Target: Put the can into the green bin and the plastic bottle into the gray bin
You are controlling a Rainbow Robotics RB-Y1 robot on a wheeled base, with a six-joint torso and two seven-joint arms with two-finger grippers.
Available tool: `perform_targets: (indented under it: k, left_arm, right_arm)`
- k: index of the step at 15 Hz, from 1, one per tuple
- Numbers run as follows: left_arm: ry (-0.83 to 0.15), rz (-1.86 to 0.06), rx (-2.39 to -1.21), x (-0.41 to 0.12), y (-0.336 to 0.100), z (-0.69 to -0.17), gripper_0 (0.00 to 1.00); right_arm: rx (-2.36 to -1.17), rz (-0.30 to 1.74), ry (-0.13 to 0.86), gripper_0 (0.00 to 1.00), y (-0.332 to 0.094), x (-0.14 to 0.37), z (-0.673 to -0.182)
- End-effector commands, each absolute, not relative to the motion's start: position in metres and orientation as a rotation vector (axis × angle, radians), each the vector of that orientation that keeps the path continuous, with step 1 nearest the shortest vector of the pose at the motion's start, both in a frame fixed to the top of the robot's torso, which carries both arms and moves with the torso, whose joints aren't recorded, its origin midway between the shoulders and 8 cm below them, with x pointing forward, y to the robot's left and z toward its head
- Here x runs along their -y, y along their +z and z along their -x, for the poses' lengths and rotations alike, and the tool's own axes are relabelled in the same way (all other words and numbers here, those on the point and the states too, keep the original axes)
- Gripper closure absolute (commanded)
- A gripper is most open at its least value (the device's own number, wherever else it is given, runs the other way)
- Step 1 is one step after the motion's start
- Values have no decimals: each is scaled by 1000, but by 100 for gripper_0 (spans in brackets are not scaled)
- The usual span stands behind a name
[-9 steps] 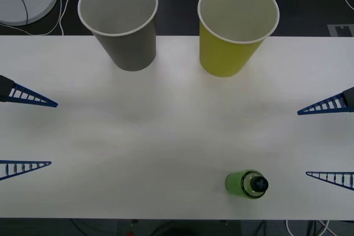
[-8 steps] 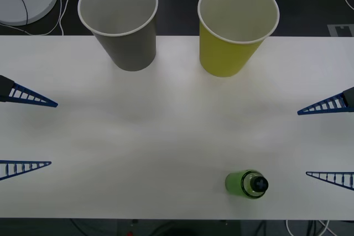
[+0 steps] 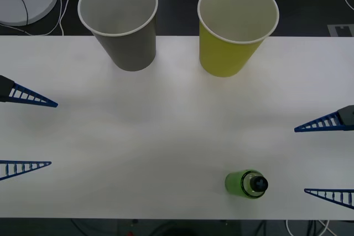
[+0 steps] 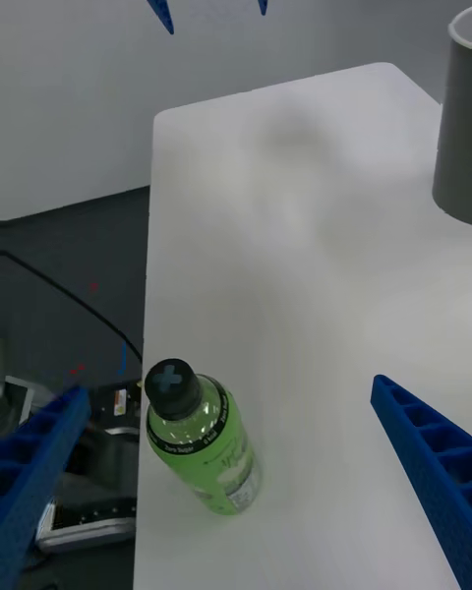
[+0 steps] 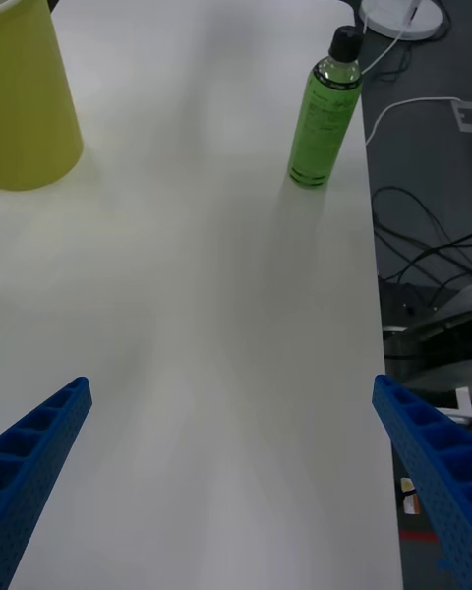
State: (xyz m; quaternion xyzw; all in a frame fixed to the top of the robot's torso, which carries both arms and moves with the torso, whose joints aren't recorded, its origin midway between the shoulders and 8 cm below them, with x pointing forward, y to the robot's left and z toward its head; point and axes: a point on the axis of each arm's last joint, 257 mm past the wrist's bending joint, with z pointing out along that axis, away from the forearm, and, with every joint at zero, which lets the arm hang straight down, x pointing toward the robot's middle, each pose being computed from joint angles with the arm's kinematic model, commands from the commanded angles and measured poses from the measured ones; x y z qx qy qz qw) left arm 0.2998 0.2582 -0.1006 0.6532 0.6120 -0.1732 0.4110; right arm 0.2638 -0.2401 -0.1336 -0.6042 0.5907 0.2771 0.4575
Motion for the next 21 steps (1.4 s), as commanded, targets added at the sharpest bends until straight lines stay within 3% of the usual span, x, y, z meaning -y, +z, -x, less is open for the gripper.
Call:
perform_targets:
  k: [1, 7, 12, 21]
  left_arm:
    - [-436, -1644, -1540, -258, -101, -300, 0]
    - [-436, -1644, -1540, -258, -101, -300, 0]
    - [-436, -1644, -1540, -258, -101, -300, 0]
    - [-436, -1644, -1540, -258, -101, -300, 0]
  right_arm:
    - [-1435, 1488, 683, 0, -133, 241, -260]
    - [-1333, 1476, 619, 0, -142, 263, -248]
    - [-1365, 1438, 573, 0, -167, 292, -240]
    - [-1424, 1318, 652, 0, -215, 308, -225]
